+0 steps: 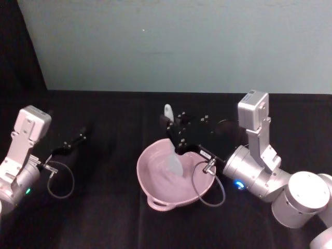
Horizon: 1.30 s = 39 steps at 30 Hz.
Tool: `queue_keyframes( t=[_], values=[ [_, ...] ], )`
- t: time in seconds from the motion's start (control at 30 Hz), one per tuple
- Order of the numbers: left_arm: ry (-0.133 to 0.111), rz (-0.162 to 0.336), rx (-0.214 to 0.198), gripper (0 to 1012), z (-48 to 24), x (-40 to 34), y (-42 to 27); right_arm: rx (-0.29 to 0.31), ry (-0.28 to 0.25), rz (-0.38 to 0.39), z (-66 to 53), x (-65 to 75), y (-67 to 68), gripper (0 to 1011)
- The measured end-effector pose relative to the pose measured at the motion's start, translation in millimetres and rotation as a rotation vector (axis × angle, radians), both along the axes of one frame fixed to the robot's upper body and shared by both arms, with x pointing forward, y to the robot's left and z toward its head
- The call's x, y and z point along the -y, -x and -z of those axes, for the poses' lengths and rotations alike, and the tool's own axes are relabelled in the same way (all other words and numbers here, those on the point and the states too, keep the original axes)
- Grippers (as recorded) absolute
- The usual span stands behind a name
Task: Use the one hand to pick up the spoon and stir the clear water in the bowl.
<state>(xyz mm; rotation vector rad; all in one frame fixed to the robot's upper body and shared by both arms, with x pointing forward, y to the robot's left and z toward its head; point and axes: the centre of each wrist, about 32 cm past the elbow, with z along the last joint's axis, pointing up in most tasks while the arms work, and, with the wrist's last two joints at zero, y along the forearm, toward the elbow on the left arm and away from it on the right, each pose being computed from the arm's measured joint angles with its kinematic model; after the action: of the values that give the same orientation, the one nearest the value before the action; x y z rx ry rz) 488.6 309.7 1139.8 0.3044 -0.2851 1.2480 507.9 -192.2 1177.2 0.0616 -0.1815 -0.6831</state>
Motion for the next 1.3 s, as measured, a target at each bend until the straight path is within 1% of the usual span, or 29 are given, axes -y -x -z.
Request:
queue_keyframes(
  t=[0.07, 0.17, 0.27, 0.43, 0.57, 0.7, 0.73, 0.8, 1.0, 1.13, 1.17, 1.3],
  values=[
    [0.0, 0.0, 0.0, 1005, 0.0, 0.0, 0.0, -0.006, 0.001, -0.015, 0.7, -2.3, 0.5, 116],
    [0.0, 0.0, 0.0, 1005, 0.0, 0.0, 0.0, -0.016, -0.006, -0.05, 1.7, -9.6, -0.2, 116],
    [0.0, 0.0, 0.0, 1005, 0.0, 0.0, 0.0, -0.013, -0.011, -0.066, 2.2, -14.4, -1.5, 116],
    [0.0, 0.0, 0.0, 1005, 0.0, 0.0, 0.0, -0.006, -0.027, -0.083, 4.4, -25.9, -7.9, 117],
    [0.0, 0.0, 0.0, 1005, 0.0, 0.0, 0.0, -0.001, -0.032, -0.076, 7.0, -32.9, -14.9, 116],
    [0.0, 0.0, 0.0, 1005, 0.0, 0.0, 0.0, 0.029, -0.023, -0.034, 9.7, -37.1, -20.2, 117],
    [0.0, 0.0, 0.0, 1005, 0.0, 0.0, 0.0, 0.042, -0.016, -0.013, 10.8, -37.7, -21.9, 117],
    [0.0, 0.0, 0.0, 1005, 0.0, 0.0, 0.0, 0.057, -0.006, 0.015, 11.1, -37.4, -24.0, 117],
    [0.0, 0.0, 0.0, 1005, 0.0, 0.0, 0.0, 0.081, 0.015, 0.067, 10.7, -32.2, -26.8, 117],
    [0.0, 0.0, 0.0, 1005, 0.0, 0.0, 0.0, 0.091, 0.026, 0.091, 9.4, -24.5, -25.1, 116],
    [0.0, 0.0, 0.0, 1005, 0.0, 0.0, 0.0, 0.091, 0.026, 0.091, 9.4, -24.5, -25.1, 116],
    [0.0, 0.0, 0.0, 1005, 0.0, 0.0, 0.0, 0.099, 0.049, 0.1, 5.6, -13.5, -17.8, 116]
  ],
)
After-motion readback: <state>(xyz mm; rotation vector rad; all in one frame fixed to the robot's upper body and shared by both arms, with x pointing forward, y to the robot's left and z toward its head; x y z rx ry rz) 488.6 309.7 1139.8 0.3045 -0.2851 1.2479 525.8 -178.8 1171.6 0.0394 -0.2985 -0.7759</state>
